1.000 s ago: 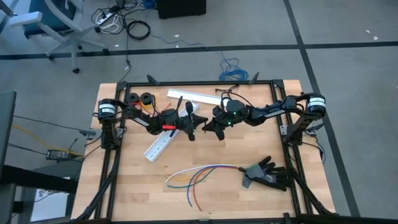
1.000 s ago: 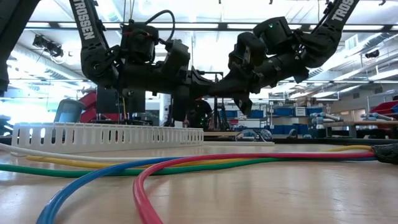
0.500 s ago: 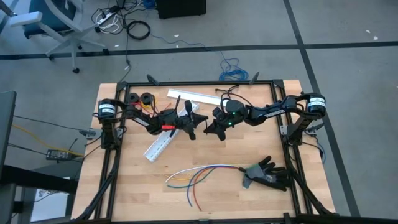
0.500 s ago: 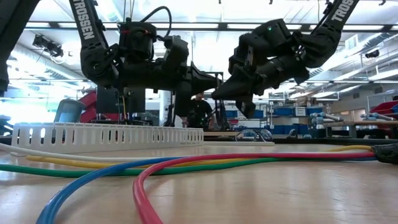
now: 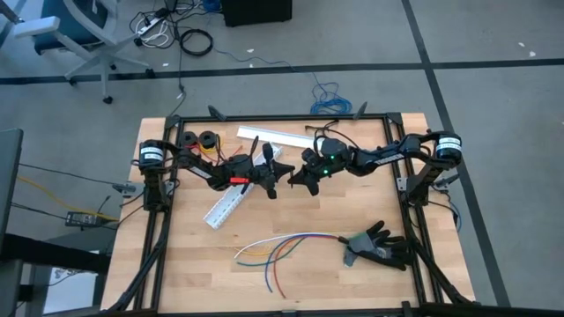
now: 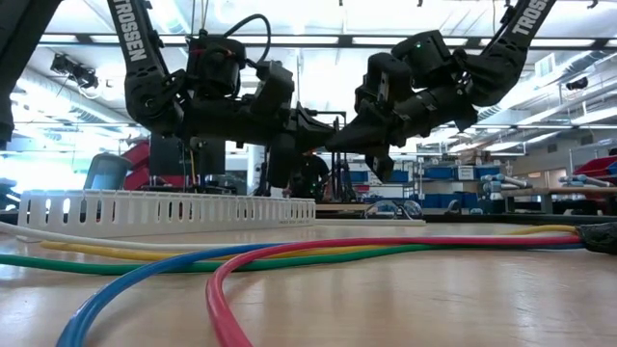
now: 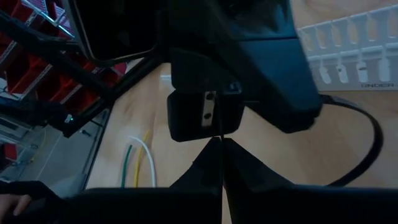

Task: Ziptie cables
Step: Wrap the black zip tie on the cables

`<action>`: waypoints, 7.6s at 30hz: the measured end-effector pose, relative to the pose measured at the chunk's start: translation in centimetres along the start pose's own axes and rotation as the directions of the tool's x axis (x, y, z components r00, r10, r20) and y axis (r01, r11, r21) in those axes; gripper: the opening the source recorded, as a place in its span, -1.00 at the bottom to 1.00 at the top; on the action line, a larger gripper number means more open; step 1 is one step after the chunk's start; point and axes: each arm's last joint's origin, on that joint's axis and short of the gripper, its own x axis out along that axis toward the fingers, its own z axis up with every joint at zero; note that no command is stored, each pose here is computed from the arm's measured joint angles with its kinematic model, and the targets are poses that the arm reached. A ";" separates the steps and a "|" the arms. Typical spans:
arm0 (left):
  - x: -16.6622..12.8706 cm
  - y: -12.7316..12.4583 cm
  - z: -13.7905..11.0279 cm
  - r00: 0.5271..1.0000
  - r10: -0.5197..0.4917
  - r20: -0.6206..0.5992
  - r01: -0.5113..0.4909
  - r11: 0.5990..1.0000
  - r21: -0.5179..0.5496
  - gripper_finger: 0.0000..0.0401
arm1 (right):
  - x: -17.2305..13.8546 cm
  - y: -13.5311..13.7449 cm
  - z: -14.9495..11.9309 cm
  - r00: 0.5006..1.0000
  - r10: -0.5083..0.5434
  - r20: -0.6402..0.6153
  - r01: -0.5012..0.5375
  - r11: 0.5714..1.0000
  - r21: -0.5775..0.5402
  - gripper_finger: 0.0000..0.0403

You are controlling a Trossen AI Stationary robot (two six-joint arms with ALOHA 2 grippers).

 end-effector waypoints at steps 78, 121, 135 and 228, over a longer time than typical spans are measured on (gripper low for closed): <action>-0.1 -0.6 0.6 0.997 0.044 -0.059 -0.042 0.999 0.029 -0.99 | -1.4 -1.5 1.8 0.995 0.090 0.040 -0.085 0.990 -0.109 -0.47; -0.1 -0.6 0.3 0.999 -0.026 -0.041 0.020 0.991 -0.131 -0.99 | -2.2 -1.0 2.7 0.994 0.053 0.092 -0.031 0.974 -0.222 -0.53; 0.0 -1.4 0.6 0.995 -0.094 -0.043 0.087 0.987 -0.134 -0.99 | -2.8 -1.6 4.1 0.970 -0.014 0.241 0.094 0.941 -0.324 -1.00; 0.0 -0.4 1.3 0.999 0.050 -0.017 -0.053 0.985 -0.166 -0.98 | -2.9 -1.3 3.6 0.982 0.164 0.095 -0.135 0.957 -0.256 -0.74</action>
